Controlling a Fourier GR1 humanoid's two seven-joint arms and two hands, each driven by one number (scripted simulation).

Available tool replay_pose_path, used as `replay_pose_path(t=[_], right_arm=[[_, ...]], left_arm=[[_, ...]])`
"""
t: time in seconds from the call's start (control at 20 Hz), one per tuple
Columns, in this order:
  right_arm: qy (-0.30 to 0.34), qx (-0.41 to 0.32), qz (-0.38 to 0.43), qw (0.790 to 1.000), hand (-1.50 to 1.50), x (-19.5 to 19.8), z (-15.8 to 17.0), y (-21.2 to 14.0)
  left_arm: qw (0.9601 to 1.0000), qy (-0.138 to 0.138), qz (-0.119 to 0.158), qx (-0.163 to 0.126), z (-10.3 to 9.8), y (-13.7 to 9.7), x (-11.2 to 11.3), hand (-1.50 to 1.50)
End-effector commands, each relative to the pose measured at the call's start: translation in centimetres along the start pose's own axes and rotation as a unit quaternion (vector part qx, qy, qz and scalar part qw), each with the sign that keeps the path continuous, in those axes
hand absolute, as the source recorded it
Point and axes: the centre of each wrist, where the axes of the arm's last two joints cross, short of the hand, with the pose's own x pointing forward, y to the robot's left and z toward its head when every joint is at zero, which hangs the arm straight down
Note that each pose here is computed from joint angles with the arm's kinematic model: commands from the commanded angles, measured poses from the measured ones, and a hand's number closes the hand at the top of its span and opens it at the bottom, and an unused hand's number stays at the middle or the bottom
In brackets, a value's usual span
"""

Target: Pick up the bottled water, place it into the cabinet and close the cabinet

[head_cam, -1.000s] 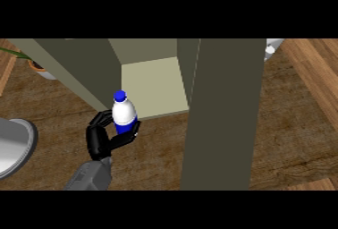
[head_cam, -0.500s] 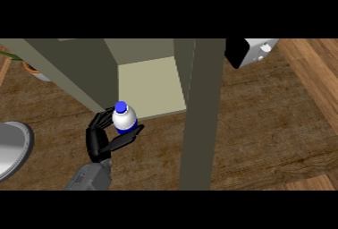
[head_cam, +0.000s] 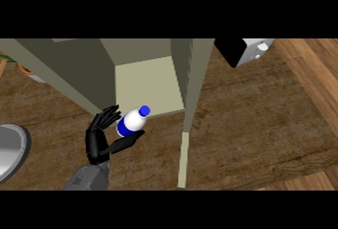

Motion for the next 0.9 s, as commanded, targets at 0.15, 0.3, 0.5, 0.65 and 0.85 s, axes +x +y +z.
replay_pose_path(t=[0.15, 0.3, 0.5, 0.65, 0.85], right_arm=[[-0.009, 0.009, -0.001, 1.0, -1.5, 0.1, -0.4, 0.0], [-0.002, 0.005, 0.0, 1.0, -1.5, -0.2, 0.0, 0.2], [-0.007, 0.007, 0.011, 1.0, -1.5, 0.3, -0.4, -0.2], [0.0, 0.006, 0.015, 1.0, -1.5, 0.3, 0.0, 0.0], [0.01, -0.004, 0.028, 1.0, -1.5, 0.4, 0.9, -0.5]], left_arm=[[0.9911, -0.076, 0.043, -0.1, -6.3, -7.1, 6.3, -1.5], [0.9867, -0.086, 0.071, -0.119, -7.3, -8.7, 8.2, 1.5], [0.9837, -0.073, 0.092, -0.136, -6.2, -10.3, 8.5, 1.5], [0.983, -0.073, 0.097, -0.138, -6.8, -10.6, 9.2, 1.5], [0.9784, -0.056, 0.114, -0.163, -6.2, -10.6, 8.5, 1.5]])
